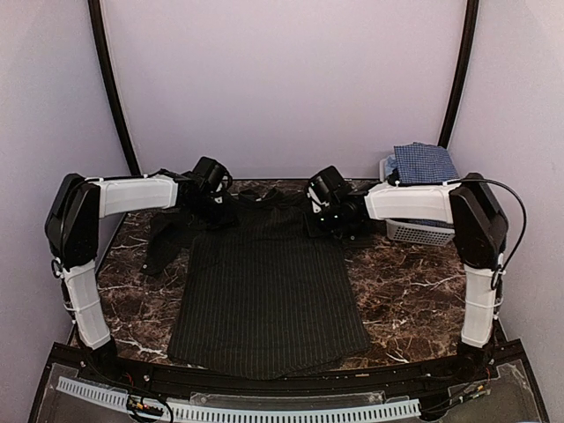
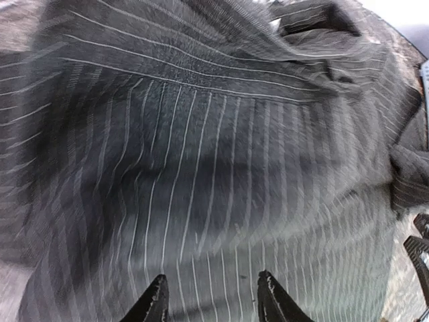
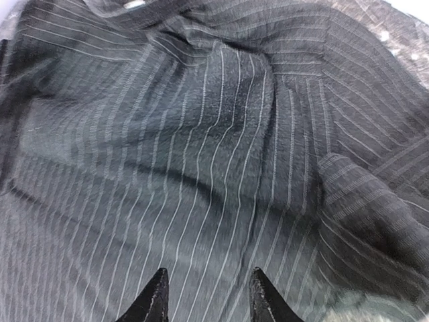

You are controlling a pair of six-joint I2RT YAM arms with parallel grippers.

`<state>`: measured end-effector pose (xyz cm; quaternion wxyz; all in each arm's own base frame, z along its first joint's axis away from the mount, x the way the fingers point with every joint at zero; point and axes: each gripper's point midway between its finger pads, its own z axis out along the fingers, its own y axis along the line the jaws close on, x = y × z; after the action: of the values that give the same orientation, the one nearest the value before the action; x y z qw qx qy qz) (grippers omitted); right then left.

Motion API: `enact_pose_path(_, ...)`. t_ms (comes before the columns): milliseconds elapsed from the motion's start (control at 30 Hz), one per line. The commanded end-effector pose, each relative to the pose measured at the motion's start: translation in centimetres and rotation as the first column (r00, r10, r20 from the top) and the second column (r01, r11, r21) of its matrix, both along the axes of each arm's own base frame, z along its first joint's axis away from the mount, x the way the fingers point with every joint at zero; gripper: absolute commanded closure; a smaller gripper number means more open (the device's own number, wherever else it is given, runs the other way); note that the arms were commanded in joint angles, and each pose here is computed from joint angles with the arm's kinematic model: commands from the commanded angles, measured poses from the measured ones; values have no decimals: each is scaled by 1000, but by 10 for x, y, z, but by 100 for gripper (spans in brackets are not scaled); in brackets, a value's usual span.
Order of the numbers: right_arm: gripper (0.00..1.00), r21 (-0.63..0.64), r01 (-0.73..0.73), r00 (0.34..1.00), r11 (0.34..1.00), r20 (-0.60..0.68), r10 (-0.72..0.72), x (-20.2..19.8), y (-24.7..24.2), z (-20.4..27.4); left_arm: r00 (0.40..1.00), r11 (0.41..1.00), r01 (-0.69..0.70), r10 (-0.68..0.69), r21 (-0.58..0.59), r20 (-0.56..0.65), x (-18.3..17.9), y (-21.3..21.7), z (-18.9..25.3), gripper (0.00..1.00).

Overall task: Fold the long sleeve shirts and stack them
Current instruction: Smooth out the flattened shirt at the center of the board.

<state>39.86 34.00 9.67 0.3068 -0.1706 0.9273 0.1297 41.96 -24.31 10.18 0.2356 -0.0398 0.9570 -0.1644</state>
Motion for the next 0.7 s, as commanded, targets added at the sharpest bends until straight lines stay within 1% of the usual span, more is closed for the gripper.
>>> enact_pose_path(0,62,-1,-5,1000,1000,1,5,20,10,-13,999,996,41,-39,-77,36,25,-19,-8,56)
enact_pose_path(133,63,-26,-10,999,1000,-53,9,17,11,-41,999,995,35,-36,-92,-11,21,-20,-32,55)
enact_pose_path(267,63,-57,-6,995,998,-104,0,1,-1,-69,997,996,44,-49,-78,-65,4,-14,-54,56)
enact_pose_path(433,63,-112,-30,989,993,-144,13,-34,-12,-88,992,996,58,-64,-64,-110,-25,-2,-68,56)
enact_pose_path(467,63,-122,-36,988,992,-152,17,-42,-14,-91,992,996,59,-67,-73,-107,-29,-1,-63,56)
enact_pose_path(500,63,-132,-41,987,990,-162,19,-51,-16,-94,989,996,61,-69,-66,-132,-39,3,-71,56)
enact_pose_path(533,62,-136,-44,985,990,-170,21,-59,-18,-95,990,995,64,-74,-77,-124,-44,2,-66,56)
enact_pose_path(567,63,-136,-48,984,989,-177,24,-67,-19,-96,987,996,65,-74,-65,-146,-55,7,-74,56)
enact_pose_path(600,62,-137,-53,982,989,-185,27,-76,-21,-96,988,995,70,-79,-66,-133,-60,6,-67,56)
enact_pose_path(633,62,-137,-57,981,989,-192,30,-84,-21,-96,984,996,70,-77,-53,-158,-73,12,-76,56)
enact_pose_path(667,62,-132,-60,980,989,-198,33,-93,-22,-94,986,995,74,-82,-60,-147,-78,11,-69,56)
